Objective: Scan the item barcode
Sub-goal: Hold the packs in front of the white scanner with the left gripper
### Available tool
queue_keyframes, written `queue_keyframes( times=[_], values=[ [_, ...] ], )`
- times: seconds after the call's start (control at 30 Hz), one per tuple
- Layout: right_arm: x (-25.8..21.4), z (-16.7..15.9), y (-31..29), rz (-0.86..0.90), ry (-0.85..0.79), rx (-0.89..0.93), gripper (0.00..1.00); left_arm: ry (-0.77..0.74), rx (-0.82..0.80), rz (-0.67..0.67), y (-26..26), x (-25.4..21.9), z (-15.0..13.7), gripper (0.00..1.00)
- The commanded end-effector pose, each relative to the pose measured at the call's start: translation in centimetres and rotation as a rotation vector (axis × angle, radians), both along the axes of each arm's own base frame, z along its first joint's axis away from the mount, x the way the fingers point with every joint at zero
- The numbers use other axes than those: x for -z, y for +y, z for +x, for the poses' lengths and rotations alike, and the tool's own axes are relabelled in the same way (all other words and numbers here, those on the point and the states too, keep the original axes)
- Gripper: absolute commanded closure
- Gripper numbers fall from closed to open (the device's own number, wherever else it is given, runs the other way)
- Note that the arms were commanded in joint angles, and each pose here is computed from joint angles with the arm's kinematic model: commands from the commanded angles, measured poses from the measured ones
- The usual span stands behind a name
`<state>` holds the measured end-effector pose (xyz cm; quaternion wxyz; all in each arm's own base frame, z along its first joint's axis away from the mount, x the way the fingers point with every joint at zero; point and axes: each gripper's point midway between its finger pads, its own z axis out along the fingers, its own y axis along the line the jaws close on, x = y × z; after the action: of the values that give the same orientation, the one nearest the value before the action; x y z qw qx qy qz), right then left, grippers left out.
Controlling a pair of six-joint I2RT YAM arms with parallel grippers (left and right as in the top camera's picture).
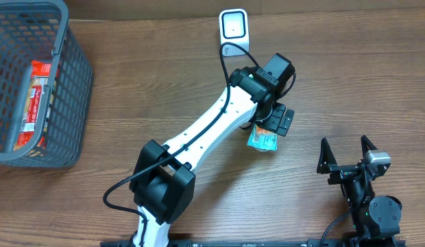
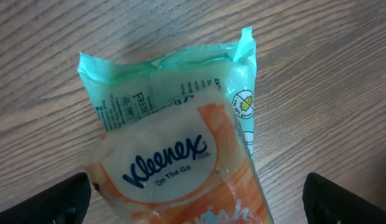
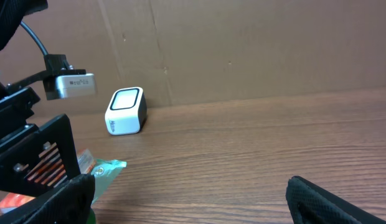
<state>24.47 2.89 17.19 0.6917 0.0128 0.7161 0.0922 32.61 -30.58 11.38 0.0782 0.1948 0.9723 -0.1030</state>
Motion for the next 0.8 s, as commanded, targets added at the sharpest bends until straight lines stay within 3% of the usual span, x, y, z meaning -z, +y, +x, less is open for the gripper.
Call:
queue_keyframes(
  times=[0.0, 0.2, 0.5, 0.77],
  values=[
    [0.2, 0.0, -0.1, -0.002, -0.005, 0.002, 0.0, 0.01, -0.016, 0.0, -0.5, 0.4, -0.5, 0.0],
    [0.2, 0.0, -0.1, -0.002, -0.005, 0.002, 0.0, -0.005, -0.011, -0.014, -1.3, 0.5, -0.6, 0.16],
    [0.2, 0.0, -0.1, -0.002, -0.005, 0.002, 0.0, -0.002, -0.04, 0.037, -0.6, 2.9, -1.2, 0.14],
    [0.2, 0.0, -0.1, -0.002, -0.005, 0.002, 0.0, -0.023, -0.046, 0.038, -0.5, 2.8, -0.7, 0.44]
  ],
)
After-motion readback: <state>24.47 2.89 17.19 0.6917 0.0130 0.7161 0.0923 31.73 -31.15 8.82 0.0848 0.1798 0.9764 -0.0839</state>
